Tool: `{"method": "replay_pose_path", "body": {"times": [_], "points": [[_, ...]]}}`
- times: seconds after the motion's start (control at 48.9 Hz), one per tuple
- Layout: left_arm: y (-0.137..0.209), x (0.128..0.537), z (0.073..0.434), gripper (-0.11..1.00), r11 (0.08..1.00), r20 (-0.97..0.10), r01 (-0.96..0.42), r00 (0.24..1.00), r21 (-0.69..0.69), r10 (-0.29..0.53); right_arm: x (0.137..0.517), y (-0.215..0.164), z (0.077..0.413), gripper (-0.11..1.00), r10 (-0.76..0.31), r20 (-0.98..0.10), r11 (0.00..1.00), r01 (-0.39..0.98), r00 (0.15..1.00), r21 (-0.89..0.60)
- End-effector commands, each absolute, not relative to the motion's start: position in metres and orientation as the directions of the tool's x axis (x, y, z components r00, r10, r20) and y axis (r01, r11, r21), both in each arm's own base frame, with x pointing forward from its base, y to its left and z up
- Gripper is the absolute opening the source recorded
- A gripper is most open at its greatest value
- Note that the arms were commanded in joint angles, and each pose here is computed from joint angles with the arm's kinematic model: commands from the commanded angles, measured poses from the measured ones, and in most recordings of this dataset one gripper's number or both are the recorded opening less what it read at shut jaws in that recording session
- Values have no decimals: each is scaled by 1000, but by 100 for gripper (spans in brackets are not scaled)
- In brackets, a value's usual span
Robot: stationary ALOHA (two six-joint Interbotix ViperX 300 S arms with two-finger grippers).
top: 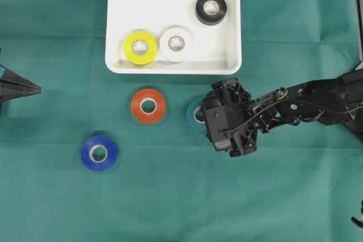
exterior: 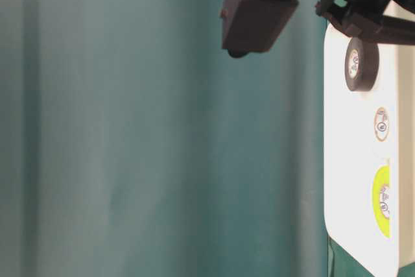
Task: Put the tape into the white case with the right arm.
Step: 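Lower the right gripper into the teal roll's hole and grip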
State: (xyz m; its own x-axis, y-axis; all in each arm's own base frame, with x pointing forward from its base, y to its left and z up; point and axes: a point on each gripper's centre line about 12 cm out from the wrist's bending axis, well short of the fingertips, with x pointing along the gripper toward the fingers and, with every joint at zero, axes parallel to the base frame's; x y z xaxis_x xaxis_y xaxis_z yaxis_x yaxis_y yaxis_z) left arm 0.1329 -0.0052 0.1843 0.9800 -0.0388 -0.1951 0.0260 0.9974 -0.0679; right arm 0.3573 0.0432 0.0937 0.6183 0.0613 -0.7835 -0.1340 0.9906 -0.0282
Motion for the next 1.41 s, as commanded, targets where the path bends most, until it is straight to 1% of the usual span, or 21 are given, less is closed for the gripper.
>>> {"method": "replay_pose_path", "body": {"times": [0.0,0.266,0.327,0.388,0.47,0.511,0.572,0.879,1.124,1.226,1.389], "points": [[-5,134,188,0,997,-188,25,982,-68,-37,365,45,100,45,65,-768,991,-131,637,-25],[-5,134,188,0,997,-189,25,981,-69,-37,366,44,99,44,54,-775,992,-125,629,-33],[-5,134,188,0,997,-189,25,981,-69,-37,366,43,99,42,51,-778,992,-124,627,-35],[-5,134,188,0,997,-188,25,982,-69,-37,367,43,100,35,48,-777,992,-122,628,-37],[-5,134,188,0,997,-189,25,981,-69,-37,369,43,102,16,45,-773,992,-119,633,-39],[-5,134,188,0,997,-189,25,981,-69,-37,370,43,103,8,45,-772,992,-119,634,-40],[-5,134,188,0,997,-188,25,982,-69,-37,370,43,103,2,40,-774,992,-116,632,-43],[-5,134,188,0,997,-189,25,981,-69,-37,371,44,105,2,37,-773,992,-117,633,-49],[-5,134,188,0,997,-189,25,981,-69,-37,372,54,142,2,52,-715,989,-133,698,-58],[-5,134,188,0,997,-189,25,981,-69,-37,370,59,155,2,51,-701,988,-138,711,-68],[-5,134,188,0,997,-189,25,981,-69,-37,368,57,155,2,26,-716,989,-122,698,-83]]}}
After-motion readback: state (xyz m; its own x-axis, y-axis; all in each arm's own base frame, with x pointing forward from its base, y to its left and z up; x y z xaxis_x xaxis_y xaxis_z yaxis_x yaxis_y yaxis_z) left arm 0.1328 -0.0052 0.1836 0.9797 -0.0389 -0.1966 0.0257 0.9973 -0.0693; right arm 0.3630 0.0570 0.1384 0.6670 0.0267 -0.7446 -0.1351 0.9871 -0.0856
